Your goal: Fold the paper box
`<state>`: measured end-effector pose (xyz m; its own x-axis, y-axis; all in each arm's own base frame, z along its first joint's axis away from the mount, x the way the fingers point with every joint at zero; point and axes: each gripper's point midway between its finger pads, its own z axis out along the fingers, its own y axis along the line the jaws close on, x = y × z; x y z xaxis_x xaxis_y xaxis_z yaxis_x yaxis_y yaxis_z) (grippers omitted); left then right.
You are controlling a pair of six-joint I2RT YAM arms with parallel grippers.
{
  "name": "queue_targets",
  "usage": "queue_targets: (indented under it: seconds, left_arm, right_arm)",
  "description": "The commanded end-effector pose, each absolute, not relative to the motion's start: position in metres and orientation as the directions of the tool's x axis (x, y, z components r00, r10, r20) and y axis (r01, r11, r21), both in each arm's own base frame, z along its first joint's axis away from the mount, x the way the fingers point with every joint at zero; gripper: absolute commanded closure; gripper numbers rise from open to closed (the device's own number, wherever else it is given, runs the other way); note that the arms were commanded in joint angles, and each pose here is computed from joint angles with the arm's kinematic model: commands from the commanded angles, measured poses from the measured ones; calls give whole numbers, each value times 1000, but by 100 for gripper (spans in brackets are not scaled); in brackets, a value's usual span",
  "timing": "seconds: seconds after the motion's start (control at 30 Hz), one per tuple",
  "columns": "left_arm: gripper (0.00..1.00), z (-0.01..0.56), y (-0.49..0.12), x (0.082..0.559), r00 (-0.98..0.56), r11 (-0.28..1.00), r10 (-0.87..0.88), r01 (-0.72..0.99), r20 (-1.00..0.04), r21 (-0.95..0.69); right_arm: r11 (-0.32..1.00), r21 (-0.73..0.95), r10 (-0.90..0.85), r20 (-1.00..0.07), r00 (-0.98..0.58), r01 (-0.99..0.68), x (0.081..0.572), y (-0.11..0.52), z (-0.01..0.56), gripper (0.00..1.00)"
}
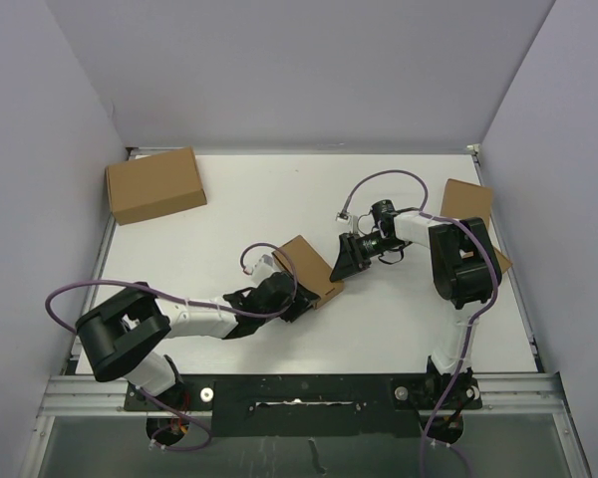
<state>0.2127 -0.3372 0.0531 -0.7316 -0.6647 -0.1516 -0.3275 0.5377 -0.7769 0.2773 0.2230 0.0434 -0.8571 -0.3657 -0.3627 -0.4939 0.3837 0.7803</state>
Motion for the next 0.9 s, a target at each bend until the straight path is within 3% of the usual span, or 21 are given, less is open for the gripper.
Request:
queue_targets:
  seconds: [0.0,0.57,0.87]
  left_arm:
    - [67,85,-348,210,-727,492,-676,-322,-121,-809]
    - [68,78,-343,211,-701,510,-702,-372,-126,-775]
    - [80,75,-347,214,-701,521,-700,-374,-134,-767]
  right_arm:
    - [476,688,-443,-349,-826,-547,279,212,7,64]
    - [475,689,-446,-347,-825,-547,278,213,7,64]
    - [475,689,-446,-348,-824,-548,278,213,7,64]
